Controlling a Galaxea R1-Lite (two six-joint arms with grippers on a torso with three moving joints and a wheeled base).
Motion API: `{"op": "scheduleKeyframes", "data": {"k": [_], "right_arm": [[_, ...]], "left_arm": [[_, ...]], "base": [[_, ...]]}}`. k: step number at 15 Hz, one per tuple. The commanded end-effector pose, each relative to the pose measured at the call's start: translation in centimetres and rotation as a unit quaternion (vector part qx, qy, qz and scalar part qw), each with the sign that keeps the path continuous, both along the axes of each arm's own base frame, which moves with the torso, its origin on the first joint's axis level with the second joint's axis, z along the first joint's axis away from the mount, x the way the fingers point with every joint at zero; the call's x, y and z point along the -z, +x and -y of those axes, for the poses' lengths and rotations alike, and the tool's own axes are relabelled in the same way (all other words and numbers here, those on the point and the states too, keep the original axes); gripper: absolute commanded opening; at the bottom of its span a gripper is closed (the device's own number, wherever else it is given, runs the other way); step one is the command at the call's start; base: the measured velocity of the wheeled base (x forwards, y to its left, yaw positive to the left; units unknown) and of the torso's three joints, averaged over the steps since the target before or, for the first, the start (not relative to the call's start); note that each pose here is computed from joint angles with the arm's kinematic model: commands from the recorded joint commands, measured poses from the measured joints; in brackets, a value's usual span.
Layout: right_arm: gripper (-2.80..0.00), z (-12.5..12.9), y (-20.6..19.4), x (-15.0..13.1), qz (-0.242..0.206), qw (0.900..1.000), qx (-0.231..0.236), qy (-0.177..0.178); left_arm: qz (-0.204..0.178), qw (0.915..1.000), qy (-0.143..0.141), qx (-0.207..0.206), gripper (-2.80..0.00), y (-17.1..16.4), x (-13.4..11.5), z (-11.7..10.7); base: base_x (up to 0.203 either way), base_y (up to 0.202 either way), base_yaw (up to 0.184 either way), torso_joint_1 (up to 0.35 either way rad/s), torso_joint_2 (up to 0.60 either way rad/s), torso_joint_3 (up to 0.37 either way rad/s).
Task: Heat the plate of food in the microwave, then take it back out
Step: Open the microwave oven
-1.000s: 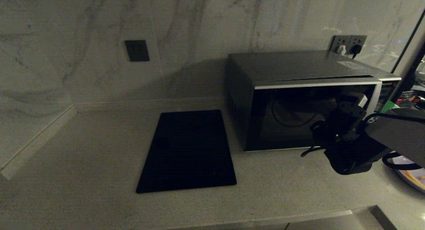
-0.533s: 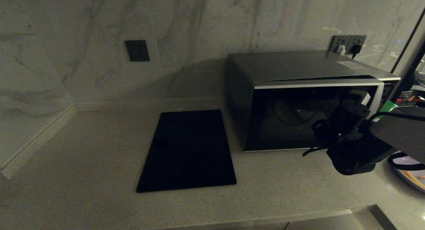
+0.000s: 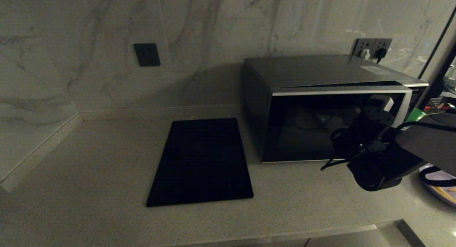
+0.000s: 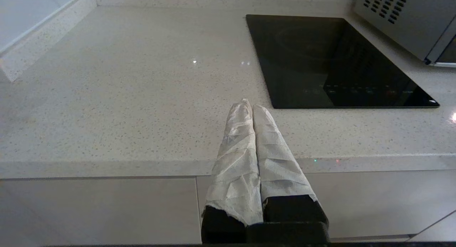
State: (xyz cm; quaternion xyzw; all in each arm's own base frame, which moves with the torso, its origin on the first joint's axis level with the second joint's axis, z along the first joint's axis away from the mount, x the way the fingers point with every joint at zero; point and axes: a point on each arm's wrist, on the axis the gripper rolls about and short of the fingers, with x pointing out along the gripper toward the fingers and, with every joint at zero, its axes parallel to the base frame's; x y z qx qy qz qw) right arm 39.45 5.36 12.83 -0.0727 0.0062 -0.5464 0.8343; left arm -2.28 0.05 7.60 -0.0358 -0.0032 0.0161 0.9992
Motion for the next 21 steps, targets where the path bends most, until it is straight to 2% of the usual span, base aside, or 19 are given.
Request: {"op": "scheduleKeyframes", "data": {"k": [1,3,5,7,10,11,13,14,16,19,21], "right_arm": [[0.0,-1.4,-0.5,-0.6,0.007,1.0,-0.014,0.002],[0.0,-2.7,-1.2,-1.4,0.016,0.999,-0.032,0.005],[0.0,-3.5,-2.2,-3.5,0.044,0.998,-0.05,0.011],[0.0,-3.8,-3.7,-6.6,0.08,0.994,-0.072,0.014],[0.0,-3.4,-7.7,-12.5,0.12,0.986,-0.111,-0.003],[0.0,-3.2,-9.3,-14.2,0.128,0.983,-0.128,-0.013],[0.0,-3.3,-12.3,-16.8,0.115,0.978,-0.173,-0.033],[0.0,-4.0,-13.6,-17.6,0.099,0.973,-0.202,-0.041],[0.0,-6.2,-16.0,-19.0,0.077,0.958,-0.27,-0.049],[0.0,-9.1,-19.1,-22.3,0.092,0.933,-0.346,-0.043],[0.0,-10.5,-20.5,-24.3,0.108,0.918,-0.379,-0.035]], "left_arm": [[0.0,1.0,0.0,-0.001,-2.8,0.0,0.0,0.0],[0.0,1.0,0.0,-0.001,-2.8,0.0,0.0,0.0],[0.0,1.0,0.0,-0.001,-2.8,0.0,0.0,0.0],[0.0,1.0,0.0,-0.001,-2.8,0.0,0.0,0.0],[0.0,1.0,0.0,-0.001,-2.8,0.0,0.0,0.0],[0.0,1.0,0.0,-0.001,-2.8,0.0,0.0,0.0],[0.0,1.0,0.0,-0.001,-2.8,0.0,0.0,0.0],[0.0,1.0,0.0,-0.001,-2.8,0.0,0.0,0.0],[0.0,1.0,0.0,-0.001,-2.8,0.0,0.0,0.0],[0.0,1.0,0.0,-0.001,-2.8,0.0,0.0,0.0],[0.0,1.0,0.0,-0.001,-2.8,0.0,0.0,0.0]], "base": [[0.0,0.0,0.0,0.0,0.0,0.0],[0.0,0.0,0.0,0.0,0.0,0.0],[0.0,0.0,0.0,0.0,0.0,0.0],[0.0,0.0,0.0,0.0,0.0,0.0],[0.0,0.0,0.0,0.0,0.0,0.0],[0.0,0.0,0.0,0.0,0.0,0.0],[0.0,0.0,0.0,0.0,0.0,0.0],[0.0,0.0,0.0,0.0,0.0,0.0],[0.0,0.0,0.0,0.0,0.0,0.0],[0.0,0.0,0.0,0.0,0.0,0.0],[0.0,0.0,0.0,0.0,0.0,0.0]]}}
